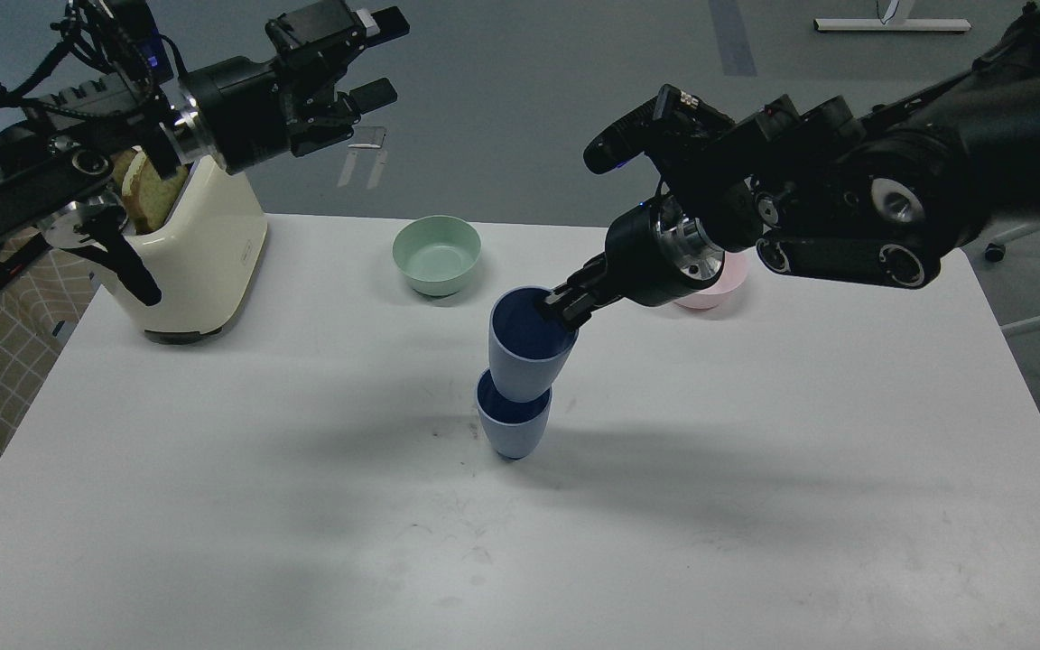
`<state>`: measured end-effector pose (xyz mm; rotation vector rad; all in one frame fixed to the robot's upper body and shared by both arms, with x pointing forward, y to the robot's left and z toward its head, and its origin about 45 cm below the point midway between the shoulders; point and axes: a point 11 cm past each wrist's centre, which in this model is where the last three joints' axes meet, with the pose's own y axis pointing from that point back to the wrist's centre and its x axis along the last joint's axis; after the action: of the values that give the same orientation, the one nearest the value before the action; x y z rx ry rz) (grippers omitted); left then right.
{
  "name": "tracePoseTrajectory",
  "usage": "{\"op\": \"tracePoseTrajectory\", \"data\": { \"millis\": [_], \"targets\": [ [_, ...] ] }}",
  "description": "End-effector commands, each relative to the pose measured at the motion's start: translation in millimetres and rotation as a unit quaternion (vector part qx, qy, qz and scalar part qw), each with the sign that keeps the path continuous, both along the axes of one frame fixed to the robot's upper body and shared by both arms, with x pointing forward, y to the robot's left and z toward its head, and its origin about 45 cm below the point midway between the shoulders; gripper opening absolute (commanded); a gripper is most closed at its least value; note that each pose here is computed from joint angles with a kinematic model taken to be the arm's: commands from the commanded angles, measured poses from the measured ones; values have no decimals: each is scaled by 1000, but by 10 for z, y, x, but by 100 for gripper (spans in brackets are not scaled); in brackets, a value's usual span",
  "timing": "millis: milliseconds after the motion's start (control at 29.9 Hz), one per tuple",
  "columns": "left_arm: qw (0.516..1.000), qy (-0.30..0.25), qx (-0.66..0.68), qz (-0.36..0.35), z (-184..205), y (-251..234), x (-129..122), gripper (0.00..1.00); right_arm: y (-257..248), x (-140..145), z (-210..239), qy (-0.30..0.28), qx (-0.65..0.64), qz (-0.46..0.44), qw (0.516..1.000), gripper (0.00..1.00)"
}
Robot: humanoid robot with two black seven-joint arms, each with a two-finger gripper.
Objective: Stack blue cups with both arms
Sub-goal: 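Carry the cup over the centered cup and lower it inside, then release the cup and raise the right gripper away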
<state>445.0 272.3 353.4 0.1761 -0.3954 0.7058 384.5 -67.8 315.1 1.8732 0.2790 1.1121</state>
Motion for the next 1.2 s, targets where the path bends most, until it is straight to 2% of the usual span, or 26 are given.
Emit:
{"op": "tracePoseTrajectory", "data": {
  "millis": [0, 368, 535, 569, 602, 669, 703, 837, 970, 1171],
  "targets": [
    [1000, 0, 0, 0, 0, 0, 0, 96, 0, 0, 0, 0, 0, 0, 1000, 20],
    [1000, 0, 0, 0, 0, 0, 0, 96, 54, 27, 79, 0, 23, -15, 1000, 27],
    [1000, 0, 0, 3, -3, 12, 10, 96, 108, 71, 163, -9, 37, -19, 999, 45],
    [1000, 0, 0, 3, -11, 8, 9, 97, 128, 77, 181, -10, 41, -20, 999, 49],
    [1000, 0, 1, 7, -24, 24, 13, 97, 177, 102, 234, -15, 53, -20, 998, 61],
    [1000, 1, 1, 9, -37, 35, 22, 97, 109, 221, 392, -24, 89, -43, 995, 92],
    [1000, 3, -3, 14, -46, 51, 38, 98, 8, 326, 510, -30, 119, -67, 990, 100],
    [999, 7, -5, 31, -90, 114, 107, 98, -329, 582, 704, -39, 192, -132, 972, 100],
    [999, 10, -6, 44, -160, 121, 180, 98, -829, 860, 896, -49, 293, -209, 932, 100],
    [996, 20, -21, 85, -324, 133, 368, 98, -1427, 1178, 994, -53, 475, -306, 823, 100]
  ]
}}
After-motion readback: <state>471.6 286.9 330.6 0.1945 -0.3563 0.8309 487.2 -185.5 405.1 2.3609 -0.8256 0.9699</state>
